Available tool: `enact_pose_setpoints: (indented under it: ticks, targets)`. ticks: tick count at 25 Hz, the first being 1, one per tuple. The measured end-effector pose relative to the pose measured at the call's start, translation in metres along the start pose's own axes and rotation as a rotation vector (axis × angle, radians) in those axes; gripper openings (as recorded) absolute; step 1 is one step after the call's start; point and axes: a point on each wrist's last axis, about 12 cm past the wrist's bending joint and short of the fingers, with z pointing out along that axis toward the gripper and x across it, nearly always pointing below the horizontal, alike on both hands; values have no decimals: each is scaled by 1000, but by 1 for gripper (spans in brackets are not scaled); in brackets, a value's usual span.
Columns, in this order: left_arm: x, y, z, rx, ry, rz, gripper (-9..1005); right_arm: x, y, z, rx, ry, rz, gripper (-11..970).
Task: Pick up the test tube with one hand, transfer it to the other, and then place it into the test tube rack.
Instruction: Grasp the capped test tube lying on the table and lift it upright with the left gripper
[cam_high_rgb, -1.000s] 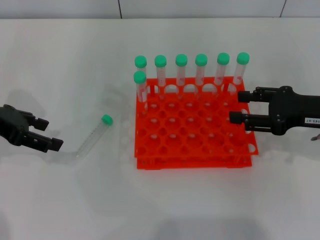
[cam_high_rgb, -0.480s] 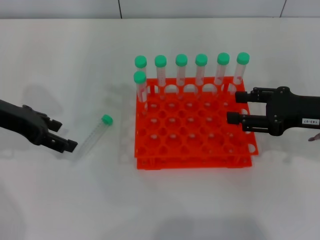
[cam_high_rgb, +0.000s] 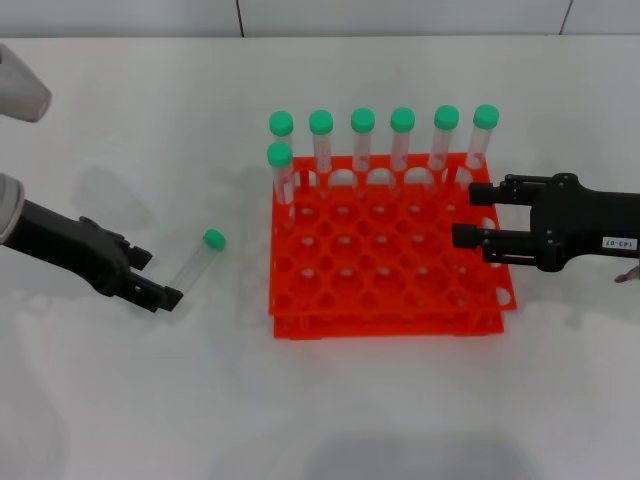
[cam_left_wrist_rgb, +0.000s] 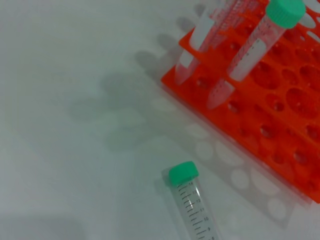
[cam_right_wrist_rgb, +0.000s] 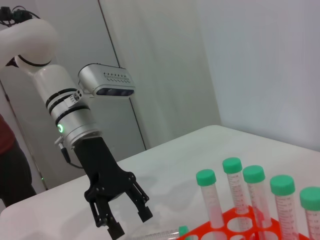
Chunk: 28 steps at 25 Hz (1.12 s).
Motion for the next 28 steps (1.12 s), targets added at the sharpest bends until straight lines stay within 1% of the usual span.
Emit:
enact_pose_setpoints:
  ticks: [13, 27, 28]
  targets:
    - [-2, -4, 7, 11, 6, 4, 875, 2, 1, 0, 0, 0, 4, 649]
    - [-4, -3, 11, 0, 27, 3, 875, 2, 0, 0, 1, 1, 4, 649]
    - [-4, -4, 12, 1, 32, 4, 854, 2, 0, 0, 2, 1, 4, 649]
